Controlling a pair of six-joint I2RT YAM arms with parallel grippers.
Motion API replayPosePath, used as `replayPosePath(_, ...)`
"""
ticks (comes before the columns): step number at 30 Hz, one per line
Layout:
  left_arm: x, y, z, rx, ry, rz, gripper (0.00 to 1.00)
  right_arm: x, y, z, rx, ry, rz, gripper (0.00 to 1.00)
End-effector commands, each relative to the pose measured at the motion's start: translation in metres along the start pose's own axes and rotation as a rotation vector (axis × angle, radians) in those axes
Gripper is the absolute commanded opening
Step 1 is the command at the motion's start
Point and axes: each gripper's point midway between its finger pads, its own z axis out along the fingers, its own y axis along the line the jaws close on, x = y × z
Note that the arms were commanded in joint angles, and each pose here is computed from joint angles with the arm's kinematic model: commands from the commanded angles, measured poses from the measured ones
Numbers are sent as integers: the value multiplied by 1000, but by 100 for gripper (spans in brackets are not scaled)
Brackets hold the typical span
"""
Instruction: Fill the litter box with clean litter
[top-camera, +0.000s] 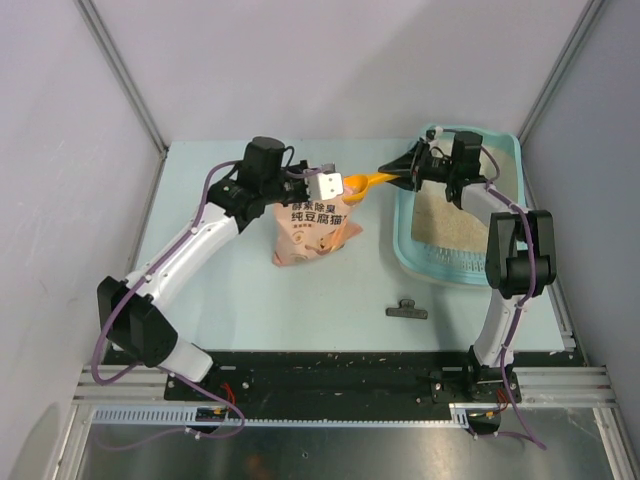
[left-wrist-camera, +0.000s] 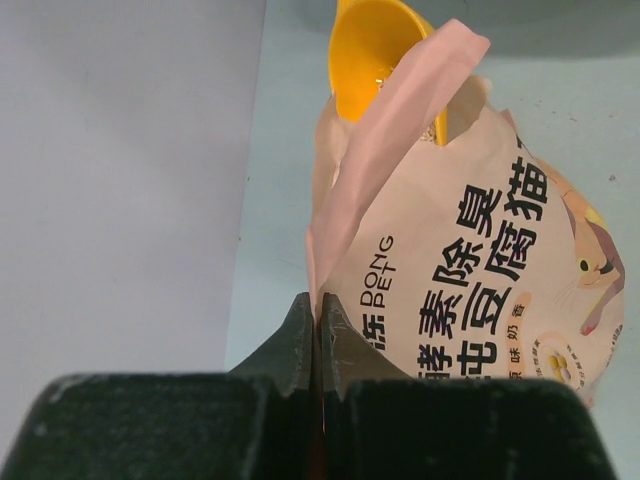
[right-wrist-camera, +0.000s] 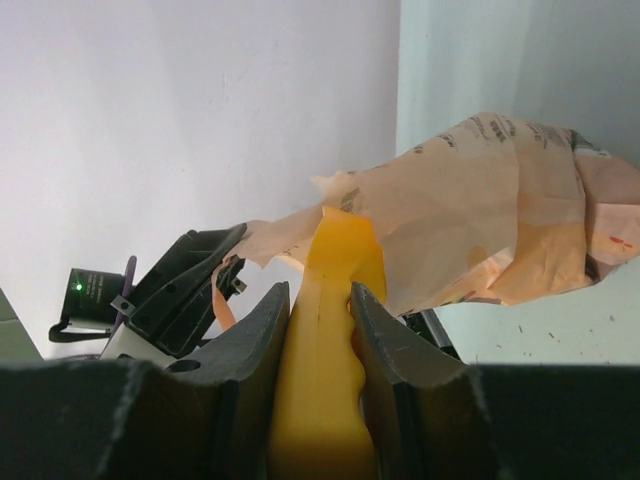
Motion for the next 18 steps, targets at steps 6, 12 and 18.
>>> replayPosePath(6,-59,74,-45,-279,-188,147,0,-13,32,-26,-73,-36,-107,0)
replayPosePath(12,-58,76,-48,-288,-198,116,0,-17,28,-37,-58,-48,-117,0)
replayPosePath(18,-56,71,-51,-291,-203,102,0,-21,31,-48,-66,-59,-111,0)
